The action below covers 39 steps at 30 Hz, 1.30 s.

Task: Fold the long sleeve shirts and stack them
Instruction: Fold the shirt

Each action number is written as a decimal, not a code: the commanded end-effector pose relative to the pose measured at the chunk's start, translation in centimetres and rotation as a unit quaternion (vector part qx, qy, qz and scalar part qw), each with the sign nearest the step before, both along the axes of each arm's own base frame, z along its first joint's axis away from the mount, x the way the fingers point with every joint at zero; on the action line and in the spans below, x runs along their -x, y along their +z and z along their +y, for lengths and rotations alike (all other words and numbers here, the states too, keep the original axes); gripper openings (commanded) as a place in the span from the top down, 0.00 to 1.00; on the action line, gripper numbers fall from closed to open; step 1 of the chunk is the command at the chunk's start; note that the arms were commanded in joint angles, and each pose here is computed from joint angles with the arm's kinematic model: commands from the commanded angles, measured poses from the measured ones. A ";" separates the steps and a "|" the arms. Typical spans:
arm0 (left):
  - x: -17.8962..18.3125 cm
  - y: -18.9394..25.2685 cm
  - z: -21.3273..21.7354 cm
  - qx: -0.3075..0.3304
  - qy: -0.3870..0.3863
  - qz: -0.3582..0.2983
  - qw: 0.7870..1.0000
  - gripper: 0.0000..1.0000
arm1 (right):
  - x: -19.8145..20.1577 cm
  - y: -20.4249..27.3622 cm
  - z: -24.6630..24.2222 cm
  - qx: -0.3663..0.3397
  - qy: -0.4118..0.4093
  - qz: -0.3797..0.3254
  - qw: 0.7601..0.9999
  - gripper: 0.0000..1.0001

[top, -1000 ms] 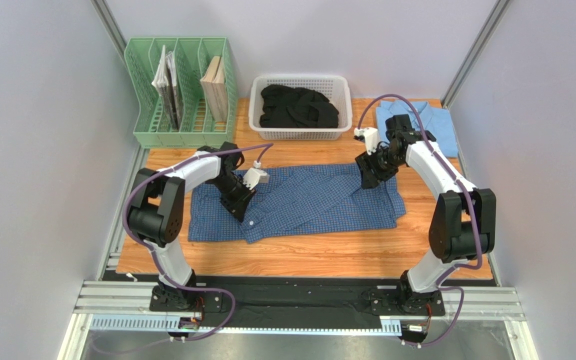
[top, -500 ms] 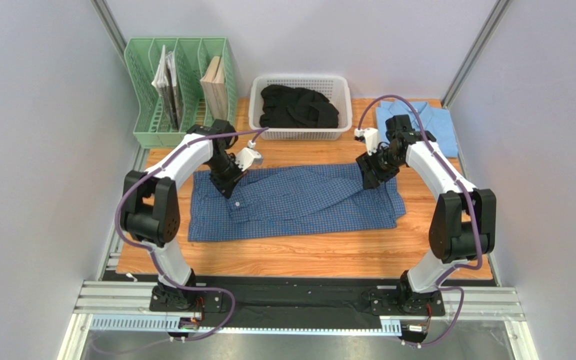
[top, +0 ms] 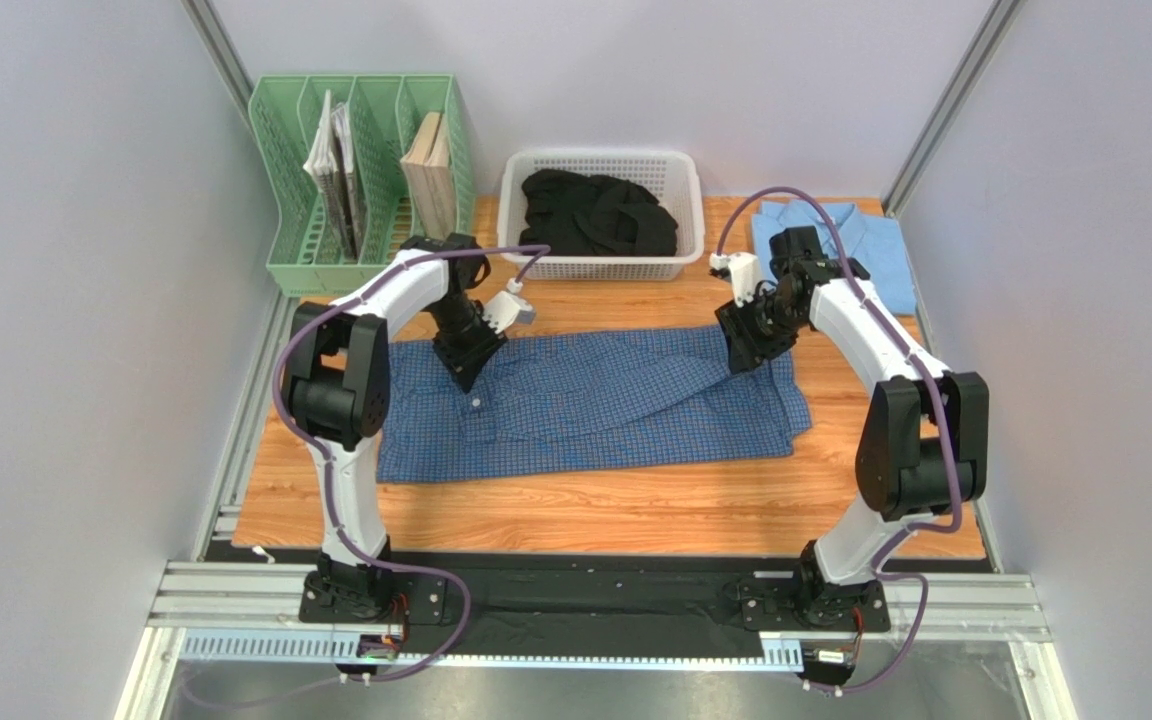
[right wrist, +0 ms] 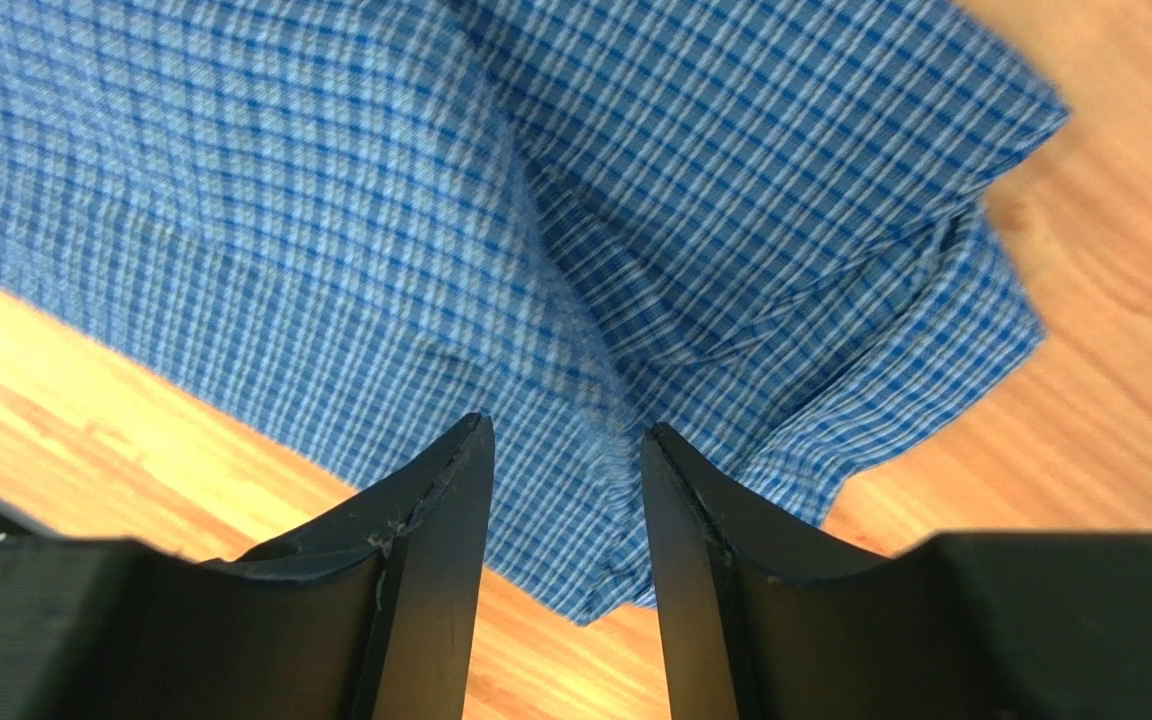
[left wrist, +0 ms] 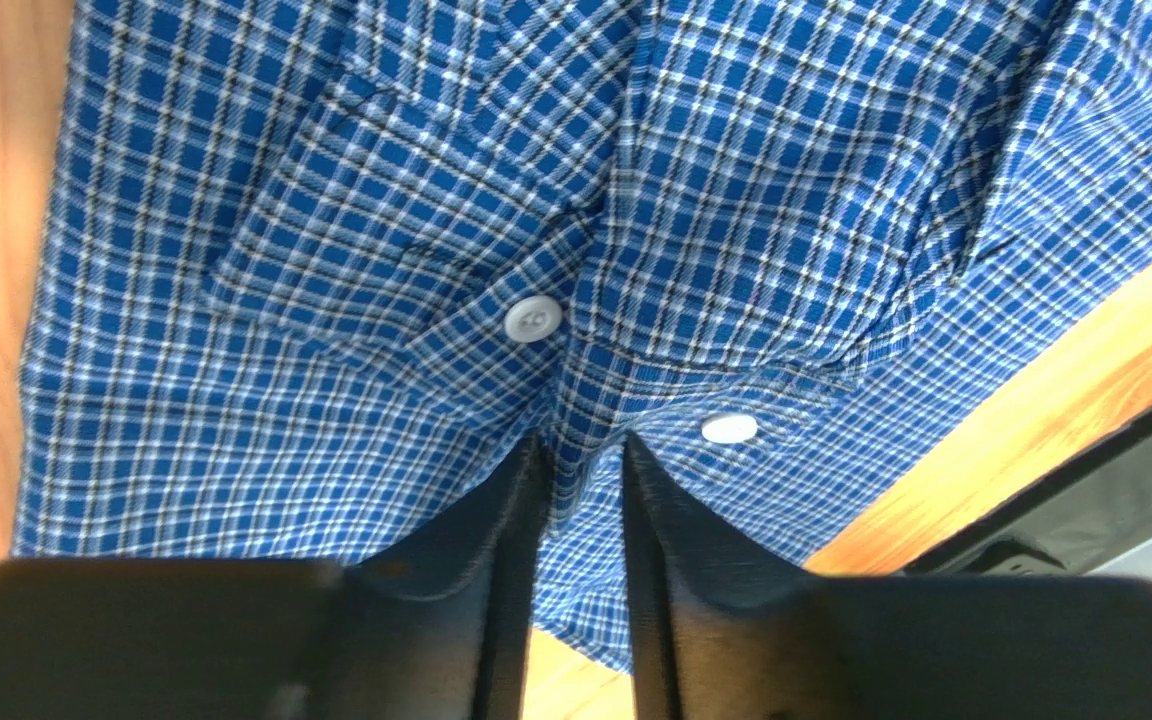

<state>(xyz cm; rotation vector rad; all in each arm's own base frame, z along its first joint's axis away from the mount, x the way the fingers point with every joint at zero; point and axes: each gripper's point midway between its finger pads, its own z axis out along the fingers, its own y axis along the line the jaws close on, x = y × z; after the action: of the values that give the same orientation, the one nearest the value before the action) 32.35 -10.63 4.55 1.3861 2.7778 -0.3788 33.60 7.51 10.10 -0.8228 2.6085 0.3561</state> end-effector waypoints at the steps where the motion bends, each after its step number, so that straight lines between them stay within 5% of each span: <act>1: 0.1 1.4 -0.4 0.016 0.018 -0.014 1.000 0.64 | -2.4 -1.5 -1.0 0.033 0.002 -0.010 0.999 0.56; 6: 0.8 0.8 -0.2 0.015 0.025 -0.009 1.000 0.61 | -1.4 -5.2 -2.4 0.072 0.032 0.005 0.997 0.57; 11: 1.1 -1.6 1.0 -0.017 0.028 0.000 0.999 0.89 | -2.2 -7.8 -4.5 0.122 0.018 -0.017 0.992 0.69; 16: 1.3 -2.5 2.0 -0.028 0.040 0.009 0.999 1.00 | -3.3 -7.8 -5.5 0.139 -0.001 -0.023 0.990 0.91; 17: 1.3 -2.3 1.9 -0.027 0.040 0.008 0.999 0.97 | -2.4 -7.8 -5.4 0.136 0.003 -0.007 0.991 1.00; 21: 1.7 -0.9 1.5 -0.002 0.033 -0.010 0.999 0.68 | -0.3 -6.9 -6.5 0.131 0.001 0.022 0.991 0.99; 22: 1.5 0.4 1.0 0.016 0.032 -0.030 0.999 0.64 | 0.3 -6.8 -6.6 0.123 0.003 0.036 0.992 0.94; 23: 1.4 1.2 0.7 0.030 0.023 -0.043 0.998 0.59 | 1.0 -5.9 -6.3 0.105 0.007 0.055 0.993 0.71; 26: 1.0 4.2 0.2 0.064 0.001 -0.096 0.993 0.51 | 0.8 -2.3 -6.4 0.063 -0.013 0.052 0.997 0.41; 28: 1.2 5.4 0.5 0.066 -0.022 -0.123 0.990 0.44 | 0.3 0.5 -5.8 0.034 -0.035 0.029 0.998 0.37; 32: 0.4 4.5 2.0 0.027 -0.091 -0.141 0.985 0.44 | -0.3 3.1 -3.0 -0.028 -0.060 0.011 0.998 0.49; 37: -0.3 1.4 2.7 -0.017 -0.136 -0.110 0.984 0.51 | -1.1 0.3 -0.4 -0.020 -0.074 0.037 0.996 0.77; 39: 0.2 0.4 2.6 -0.024 -0.142 -0.092 0.985 0.53 | -1.8 -2.1 -0.7 0.007 -0.078 0.050 0.996 0.78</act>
<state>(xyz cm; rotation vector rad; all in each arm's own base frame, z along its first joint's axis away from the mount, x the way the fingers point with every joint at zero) 32.05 -8.36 6.88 1.5840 2.4828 -0.2168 34.61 5.84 11.51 -0.6929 2.6557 0.3474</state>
